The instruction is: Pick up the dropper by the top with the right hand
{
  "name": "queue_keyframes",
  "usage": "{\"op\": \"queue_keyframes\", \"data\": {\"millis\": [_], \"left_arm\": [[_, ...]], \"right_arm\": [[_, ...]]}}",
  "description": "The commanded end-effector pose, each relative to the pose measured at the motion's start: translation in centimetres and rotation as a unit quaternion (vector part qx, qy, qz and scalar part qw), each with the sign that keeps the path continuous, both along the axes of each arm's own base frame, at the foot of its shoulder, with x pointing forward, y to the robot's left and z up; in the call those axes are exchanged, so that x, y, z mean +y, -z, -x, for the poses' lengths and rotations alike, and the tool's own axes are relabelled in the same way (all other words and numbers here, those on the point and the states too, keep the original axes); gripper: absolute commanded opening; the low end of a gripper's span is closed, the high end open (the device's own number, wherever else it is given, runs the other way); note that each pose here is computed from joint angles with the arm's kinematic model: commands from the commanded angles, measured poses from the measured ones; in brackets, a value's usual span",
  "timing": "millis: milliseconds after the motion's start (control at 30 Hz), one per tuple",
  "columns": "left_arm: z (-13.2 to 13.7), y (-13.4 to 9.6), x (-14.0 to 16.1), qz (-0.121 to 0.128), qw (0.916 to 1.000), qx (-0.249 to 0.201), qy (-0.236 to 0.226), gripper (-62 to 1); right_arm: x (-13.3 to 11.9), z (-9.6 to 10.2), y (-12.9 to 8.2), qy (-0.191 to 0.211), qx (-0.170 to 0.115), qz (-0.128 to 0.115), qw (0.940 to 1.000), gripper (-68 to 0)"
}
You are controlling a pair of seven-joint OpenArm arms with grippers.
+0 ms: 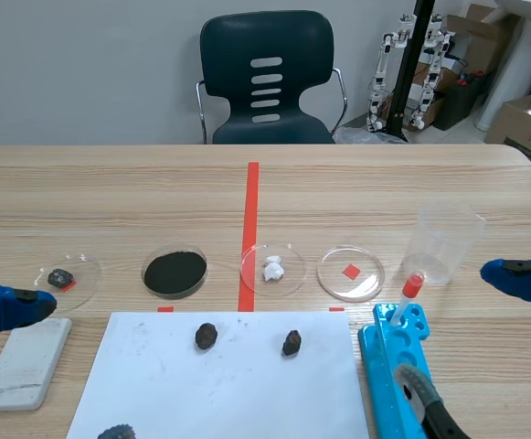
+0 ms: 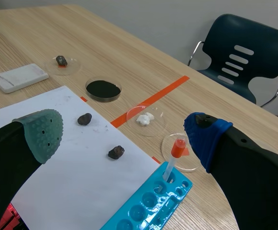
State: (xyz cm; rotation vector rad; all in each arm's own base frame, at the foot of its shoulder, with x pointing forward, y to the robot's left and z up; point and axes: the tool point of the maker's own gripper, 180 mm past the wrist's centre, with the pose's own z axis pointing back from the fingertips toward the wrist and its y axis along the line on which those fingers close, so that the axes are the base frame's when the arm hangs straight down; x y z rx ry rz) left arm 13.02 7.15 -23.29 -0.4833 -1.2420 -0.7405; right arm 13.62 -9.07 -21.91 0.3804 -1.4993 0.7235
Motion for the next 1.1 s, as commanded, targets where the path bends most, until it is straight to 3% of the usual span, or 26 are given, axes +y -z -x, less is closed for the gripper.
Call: {"op": "queue_keyframes", "data": {"millis": [0, 467, 667, 833, 1067], "left_arm": [[0.0, -0.7, -0.3, 0.015, 0.9999, -0.006, -0.001, 1.4], [0.0, -0.7, -0.3, 0.015, 0.9999, -0.006, -0.001, 1.4], [0.0, -0.7, -0.3, 0.015, 0.9999, -0.006, -0.001, 1.4], [0.0, -0.7, -0.3, 0.015, 0.9999, -0.006, -0.001, 1.4], [0.0, -0.7, -0.3, 0.015, 0.9999, -0.006, -0.001, 1.4]], "right_arm": [[0.0, -0.3, -0.7, -0.001, -0.014, -0.008, 0.9999, -14.6], [-0.1, -0.5, -0.7, 0.002, -0.017, -0.008, 0.9998, -14.6], [-0.7, -1.9, -0.1, 0.039, -0.009, 0.001, 0.9992, -14.6], [-1.3, -2.8, 0.1, 0.066, -0.013, -0.023, 0.9975, -14.6], [-3.0, -4.2, 2.0, 0.103, -0.024, -0.048, 0.9932, -14.6]]}}
